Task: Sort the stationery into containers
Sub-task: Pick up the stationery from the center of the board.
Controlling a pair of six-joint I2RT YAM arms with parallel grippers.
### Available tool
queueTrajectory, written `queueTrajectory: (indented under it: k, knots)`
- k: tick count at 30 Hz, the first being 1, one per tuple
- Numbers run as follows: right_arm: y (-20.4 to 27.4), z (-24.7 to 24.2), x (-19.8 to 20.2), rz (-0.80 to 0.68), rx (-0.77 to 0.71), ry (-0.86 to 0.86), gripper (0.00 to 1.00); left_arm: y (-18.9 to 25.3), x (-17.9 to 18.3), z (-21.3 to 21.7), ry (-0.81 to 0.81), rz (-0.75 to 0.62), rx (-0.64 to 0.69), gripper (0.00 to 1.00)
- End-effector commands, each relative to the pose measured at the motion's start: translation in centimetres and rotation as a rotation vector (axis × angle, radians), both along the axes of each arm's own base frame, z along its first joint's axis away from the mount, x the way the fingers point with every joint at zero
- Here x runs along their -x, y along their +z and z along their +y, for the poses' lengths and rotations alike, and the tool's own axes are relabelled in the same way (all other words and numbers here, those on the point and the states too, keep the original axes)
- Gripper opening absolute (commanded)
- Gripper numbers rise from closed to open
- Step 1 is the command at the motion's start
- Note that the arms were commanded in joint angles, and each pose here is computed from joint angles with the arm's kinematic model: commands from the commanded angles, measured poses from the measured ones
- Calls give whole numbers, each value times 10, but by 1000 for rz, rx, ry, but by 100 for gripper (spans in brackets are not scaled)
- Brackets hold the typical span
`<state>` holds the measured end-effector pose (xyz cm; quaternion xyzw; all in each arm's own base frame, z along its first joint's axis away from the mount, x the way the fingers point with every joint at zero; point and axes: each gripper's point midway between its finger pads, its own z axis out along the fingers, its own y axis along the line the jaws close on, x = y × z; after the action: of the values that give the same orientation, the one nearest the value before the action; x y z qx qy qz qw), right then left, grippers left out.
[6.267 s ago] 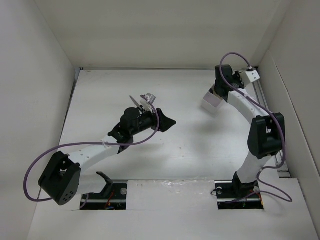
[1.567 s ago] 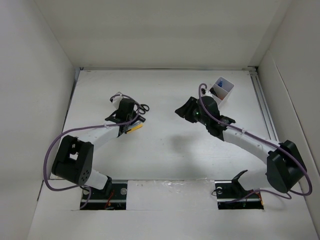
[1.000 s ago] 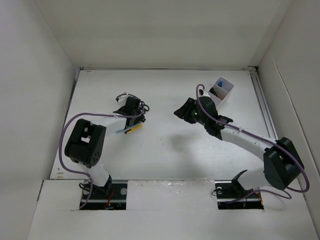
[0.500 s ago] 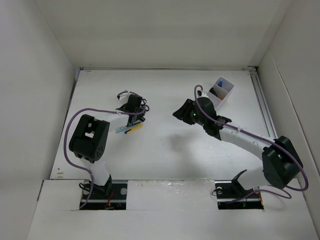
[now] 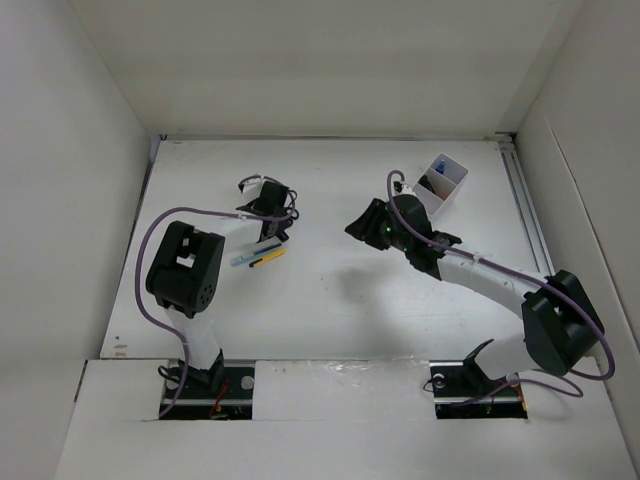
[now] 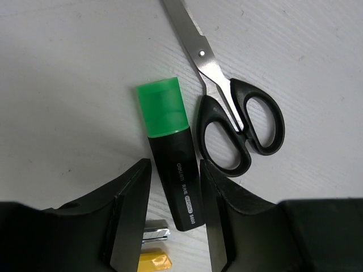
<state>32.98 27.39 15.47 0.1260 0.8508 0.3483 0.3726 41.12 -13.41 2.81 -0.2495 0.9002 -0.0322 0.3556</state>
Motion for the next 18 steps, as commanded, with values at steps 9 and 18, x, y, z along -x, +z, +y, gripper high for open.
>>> queueTrajectory:
  k: [9, 18]
  knots:
    - [32, -9, -13, -64, -34, -36, 46, -14, 27, 10, -35, 78, -59, 19]
    - [36, -8, -11, -60, -56, -23, 46, -8, 30, 5, -82, 52, -34, 18]
